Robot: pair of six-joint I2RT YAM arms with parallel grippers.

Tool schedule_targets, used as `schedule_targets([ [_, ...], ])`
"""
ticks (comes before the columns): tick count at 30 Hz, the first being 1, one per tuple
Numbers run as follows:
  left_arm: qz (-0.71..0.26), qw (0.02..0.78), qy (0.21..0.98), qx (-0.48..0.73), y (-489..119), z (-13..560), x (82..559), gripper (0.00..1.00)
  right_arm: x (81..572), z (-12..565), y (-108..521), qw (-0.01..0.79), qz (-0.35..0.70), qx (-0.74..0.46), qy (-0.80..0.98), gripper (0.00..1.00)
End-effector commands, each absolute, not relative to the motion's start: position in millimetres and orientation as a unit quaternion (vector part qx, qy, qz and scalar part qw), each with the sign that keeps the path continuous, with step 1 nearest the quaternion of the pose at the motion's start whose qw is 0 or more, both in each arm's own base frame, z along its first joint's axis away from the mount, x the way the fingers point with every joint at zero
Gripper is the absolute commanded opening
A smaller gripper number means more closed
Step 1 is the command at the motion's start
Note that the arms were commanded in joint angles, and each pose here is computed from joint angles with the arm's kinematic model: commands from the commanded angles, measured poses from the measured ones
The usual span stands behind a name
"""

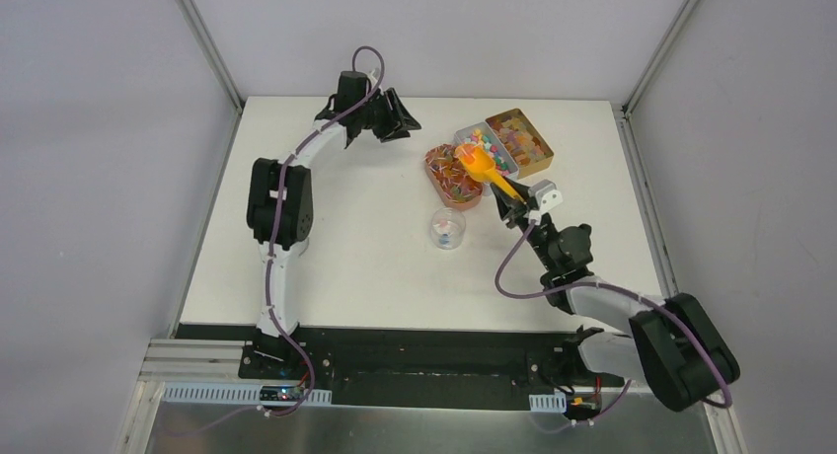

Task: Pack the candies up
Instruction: Scoop the fake candies from the storage box, then place the fake candies in the packing bottle.

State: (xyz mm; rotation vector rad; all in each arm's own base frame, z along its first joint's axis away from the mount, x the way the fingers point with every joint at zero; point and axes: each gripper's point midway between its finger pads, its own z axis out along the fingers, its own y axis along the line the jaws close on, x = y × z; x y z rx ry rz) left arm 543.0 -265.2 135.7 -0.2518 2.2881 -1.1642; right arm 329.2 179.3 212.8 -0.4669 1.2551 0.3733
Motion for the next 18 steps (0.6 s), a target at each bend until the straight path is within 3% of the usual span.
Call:
schedule_targets([
  [1, -0.415, 0.343, 0.842, -0.037, -253.3, 211.3, 526.6, 0.49, 310.2, 249.8, 177.5, 0.79, 0.182, -0.228, 0.539, 0.0],
  [7, -0.388, 0.37, 0.844, 0.003, -238.3, 252.3, 495.7, 0.55, 287.9, 272.0, 176.1, 0.796, 0.192, -0.248, 0.518, 0.0],
  [10, -0.378, 0.376, 0.846, 0.021, -229.6, 269.5, 469.8, 0.73, 276.9, 274.7, 176.0, 0.794, 0.202, -0.255, 0.514, 0.0],
  [15, -0.348, 0.382, 0.855, 0.04, -210.2, 279.2, 426.1, 0.81, 258.6, 279.7, 175.0, 0.791, 0.221, -0.261, 0.507, 0.0],
  [18, -0.34, 0.377, 0.86, 0.05, -201.4, 285.1, 396.6, 0.99, 250.7, 277.5, 175.9, 0.782, 0.227, -0.274, 0.512, 0.0],
])
